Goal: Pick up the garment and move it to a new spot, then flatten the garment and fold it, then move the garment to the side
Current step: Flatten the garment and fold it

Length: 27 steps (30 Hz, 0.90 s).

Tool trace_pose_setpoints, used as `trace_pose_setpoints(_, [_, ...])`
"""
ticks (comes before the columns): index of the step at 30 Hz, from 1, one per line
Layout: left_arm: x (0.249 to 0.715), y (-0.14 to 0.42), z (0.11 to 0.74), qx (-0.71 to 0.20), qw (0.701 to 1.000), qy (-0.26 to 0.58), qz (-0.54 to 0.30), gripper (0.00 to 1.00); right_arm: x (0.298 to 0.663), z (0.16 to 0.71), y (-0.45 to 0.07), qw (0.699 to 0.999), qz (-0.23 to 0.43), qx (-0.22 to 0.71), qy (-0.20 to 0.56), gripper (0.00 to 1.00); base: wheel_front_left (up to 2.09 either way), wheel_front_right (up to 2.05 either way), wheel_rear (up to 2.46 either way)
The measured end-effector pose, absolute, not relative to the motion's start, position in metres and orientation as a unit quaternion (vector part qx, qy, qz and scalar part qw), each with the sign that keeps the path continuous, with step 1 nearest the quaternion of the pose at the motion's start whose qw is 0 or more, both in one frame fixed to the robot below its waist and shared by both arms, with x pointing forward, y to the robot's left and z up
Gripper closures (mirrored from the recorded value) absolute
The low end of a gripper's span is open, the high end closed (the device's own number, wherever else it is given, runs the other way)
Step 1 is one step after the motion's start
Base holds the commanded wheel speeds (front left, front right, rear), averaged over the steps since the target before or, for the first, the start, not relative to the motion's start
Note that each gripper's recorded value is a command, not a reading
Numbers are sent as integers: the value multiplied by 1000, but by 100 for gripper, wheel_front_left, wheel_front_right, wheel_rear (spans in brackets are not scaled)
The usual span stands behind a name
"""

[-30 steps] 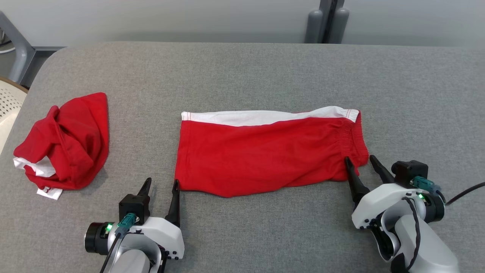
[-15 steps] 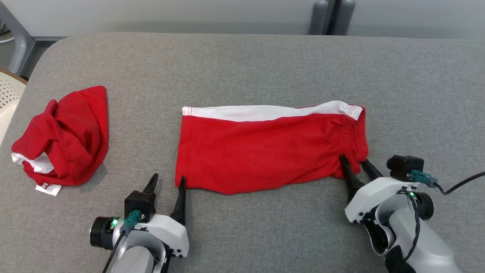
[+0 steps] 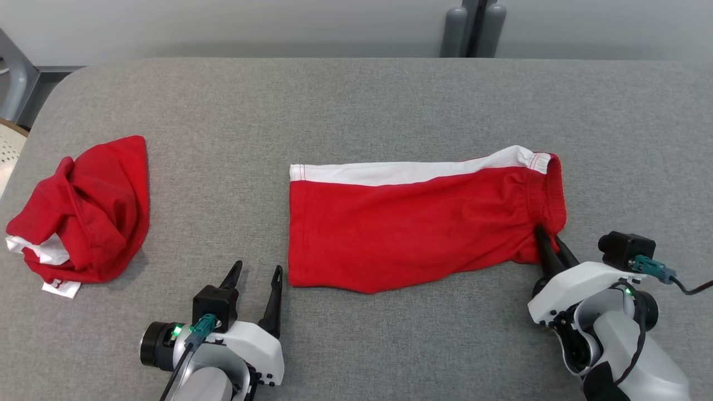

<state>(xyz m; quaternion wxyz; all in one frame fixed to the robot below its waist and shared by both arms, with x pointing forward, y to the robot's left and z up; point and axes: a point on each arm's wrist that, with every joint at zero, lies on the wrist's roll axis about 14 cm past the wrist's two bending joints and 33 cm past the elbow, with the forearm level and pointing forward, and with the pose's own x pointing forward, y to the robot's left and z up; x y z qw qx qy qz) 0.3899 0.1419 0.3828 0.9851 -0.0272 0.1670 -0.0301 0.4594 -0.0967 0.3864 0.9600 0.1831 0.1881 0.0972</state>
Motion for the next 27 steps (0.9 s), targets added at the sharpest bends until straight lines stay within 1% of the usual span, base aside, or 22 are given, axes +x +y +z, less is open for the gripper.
trace_pose_setpoints(3, [391, 136, 384, -27, 985, 166, -39, 0, 461, 395, -101, 964, 98, 179, 173, 100, 0, 0, 0])
trace_pose_setpoints(6, [390, 132, 384, -28, 985, 166, -45, 0, 465, 410, -95, 967, 114, 174, 150, 100, 0, 0, 0])
trace_pose_setpoints(12, [385, 126, 384, -30, 984, 168, -54, 0, 468, 449, -46, 962, 199, 156, 100, 100, 0, 0, 0])
trace_pose_setpoints(15, [379, 128, 383, -35, 983, 172, -50, 0, 462, 464, -15, 952, 249, 152, 87, 100, 0, 0, 0])
trace_pose_setpoints(21, [370, 139, 385, -40, 984, 172, -32, 0, 439, 473, 43, 925, 342, 132, 101, 100, 0, 0, 0])
trace_pose_setpoints(22, [370, 139, 385, -40, 984, 172, -32, 0, 439, 473, 43, 925, 342, 132, 101, 100, 0, 0, 0])
trace_pose_setpoints(27, [359, 151, 385, -46, 984, 174, -10, 0, 425, 467, 79, 903, 397, 110, 121, 100, 0, 0, 0])
